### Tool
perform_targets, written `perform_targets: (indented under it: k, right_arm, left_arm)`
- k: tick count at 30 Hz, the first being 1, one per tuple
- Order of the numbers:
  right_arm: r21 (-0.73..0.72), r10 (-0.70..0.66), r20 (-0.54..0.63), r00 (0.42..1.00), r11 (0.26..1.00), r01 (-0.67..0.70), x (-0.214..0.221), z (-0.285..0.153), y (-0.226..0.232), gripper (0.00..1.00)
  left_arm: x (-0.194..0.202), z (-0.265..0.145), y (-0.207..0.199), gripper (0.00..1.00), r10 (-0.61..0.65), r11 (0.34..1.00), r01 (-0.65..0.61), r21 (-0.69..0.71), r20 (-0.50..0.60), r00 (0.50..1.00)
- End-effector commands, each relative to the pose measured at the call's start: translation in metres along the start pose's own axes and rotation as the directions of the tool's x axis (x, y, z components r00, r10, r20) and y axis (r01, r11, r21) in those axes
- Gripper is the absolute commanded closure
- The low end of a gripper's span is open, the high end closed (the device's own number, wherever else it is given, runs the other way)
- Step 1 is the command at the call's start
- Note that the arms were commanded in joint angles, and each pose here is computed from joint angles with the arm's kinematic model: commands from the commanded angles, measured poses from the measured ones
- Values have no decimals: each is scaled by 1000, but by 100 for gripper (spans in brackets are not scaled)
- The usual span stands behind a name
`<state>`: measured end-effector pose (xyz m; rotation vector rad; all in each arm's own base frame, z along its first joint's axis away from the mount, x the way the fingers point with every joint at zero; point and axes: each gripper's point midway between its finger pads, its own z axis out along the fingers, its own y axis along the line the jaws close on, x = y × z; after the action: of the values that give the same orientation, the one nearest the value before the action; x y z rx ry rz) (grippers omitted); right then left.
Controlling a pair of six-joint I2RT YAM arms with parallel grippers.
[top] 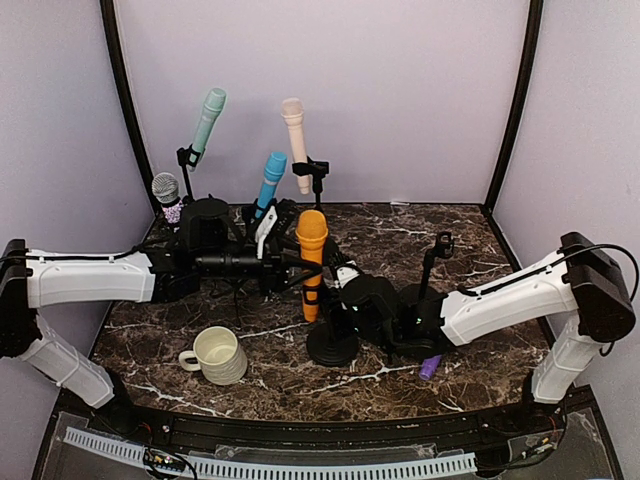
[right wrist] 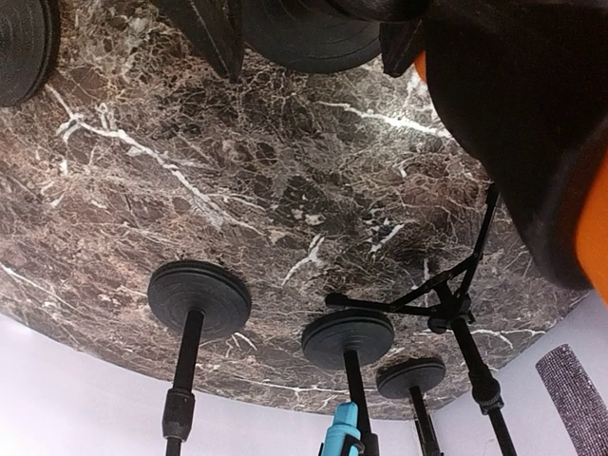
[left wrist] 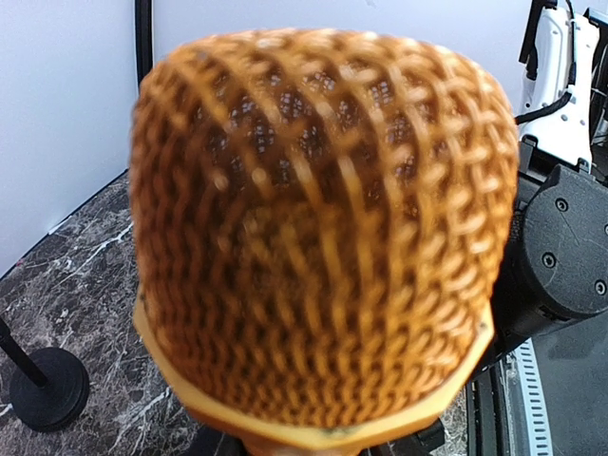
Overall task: Remove the microphone from the stand
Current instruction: Remove the microphone from the microphone stand.
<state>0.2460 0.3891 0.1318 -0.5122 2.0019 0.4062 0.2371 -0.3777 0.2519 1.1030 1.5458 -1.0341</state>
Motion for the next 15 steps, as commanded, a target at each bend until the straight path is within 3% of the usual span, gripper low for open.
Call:
perform_targets:
  k: [1,7,15]
  right_arm:
    - [37,40,118,992,998,-44,-37,0,-4,48]
    - [32,18,134,991,999,-22,-42,-3,-1,49]
    - [28,-22,132,991,999,18,-39,-3,2,81]
  left_arm:
    - [-27,2,-29,100,6,993,-14,117,61,998]
    - [-24,4,-28,100,2,993,-7,116,50,999]
    - [-24,4,-27,100,4,993,-10,114,48,999]
